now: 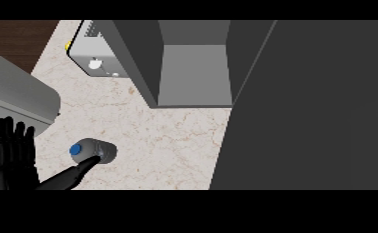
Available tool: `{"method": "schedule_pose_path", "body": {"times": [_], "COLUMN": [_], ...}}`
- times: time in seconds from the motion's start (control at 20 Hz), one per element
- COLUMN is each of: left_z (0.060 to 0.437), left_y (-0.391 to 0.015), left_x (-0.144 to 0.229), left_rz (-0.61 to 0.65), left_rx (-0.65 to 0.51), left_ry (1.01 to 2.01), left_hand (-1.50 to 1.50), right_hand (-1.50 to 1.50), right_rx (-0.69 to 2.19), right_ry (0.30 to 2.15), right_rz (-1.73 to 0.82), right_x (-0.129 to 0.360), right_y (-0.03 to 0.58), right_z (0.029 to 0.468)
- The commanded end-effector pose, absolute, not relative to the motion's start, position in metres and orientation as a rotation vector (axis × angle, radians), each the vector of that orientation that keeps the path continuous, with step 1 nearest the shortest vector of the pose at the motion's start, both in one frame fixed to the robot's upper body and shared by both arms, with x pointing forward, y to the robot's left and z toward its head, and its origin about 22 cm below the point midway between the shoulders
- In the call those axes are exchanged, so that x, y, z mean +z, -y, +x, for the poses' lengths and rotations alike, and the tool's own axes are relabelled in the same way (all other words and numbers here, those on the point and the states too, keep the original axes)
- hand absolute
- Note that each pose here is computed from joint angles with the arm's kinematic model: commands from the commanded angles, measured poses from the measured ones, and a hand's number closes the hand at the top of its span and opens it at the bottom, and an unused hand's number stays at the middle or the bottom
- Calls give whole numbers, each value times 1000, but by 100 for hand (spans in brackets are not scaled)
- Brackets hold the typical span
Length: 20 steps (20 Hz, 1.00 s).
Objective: Pick up the bottled water, place it into the cabinet and close the cabinet
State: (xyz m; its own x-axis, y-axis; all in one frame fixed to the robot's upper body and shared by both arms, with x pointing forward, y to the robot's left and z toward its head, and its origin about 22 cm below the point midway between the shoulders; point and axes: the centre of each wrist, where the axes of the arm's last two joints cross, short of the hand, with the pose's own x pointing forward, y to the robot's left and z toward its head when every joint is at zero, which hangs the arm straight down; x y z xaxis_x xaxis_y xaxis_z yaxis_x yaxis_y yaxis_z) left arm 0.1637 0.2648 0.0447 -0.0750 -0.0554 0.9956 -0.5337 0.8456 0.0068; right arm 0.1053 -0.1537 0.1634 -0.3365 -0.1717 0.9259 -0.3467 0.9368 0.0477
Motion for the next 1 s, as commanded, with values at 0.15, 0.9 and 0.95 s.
{"method": "schedule_pose_path", "body": {"times": [0.15,0.9,0.95], "left_z": [186,189,186], "left_y": [-265,-240,-242], "left_x": [2,-80,-84], "left_rz": [449,416,415], "left_rx": [393,392,389], "left_ry": [1596,1550,1559], "left_hand": [-150,-150,-150], "right_hand": [-150,-150,-150], "right_rx": [188,214,196], "right_ry": [2007,1978,1998], "right_rz": [285,266,281], "right_x": [178,177,185], "right_y": [161,169,171], "right_z": [91,79,84]}}
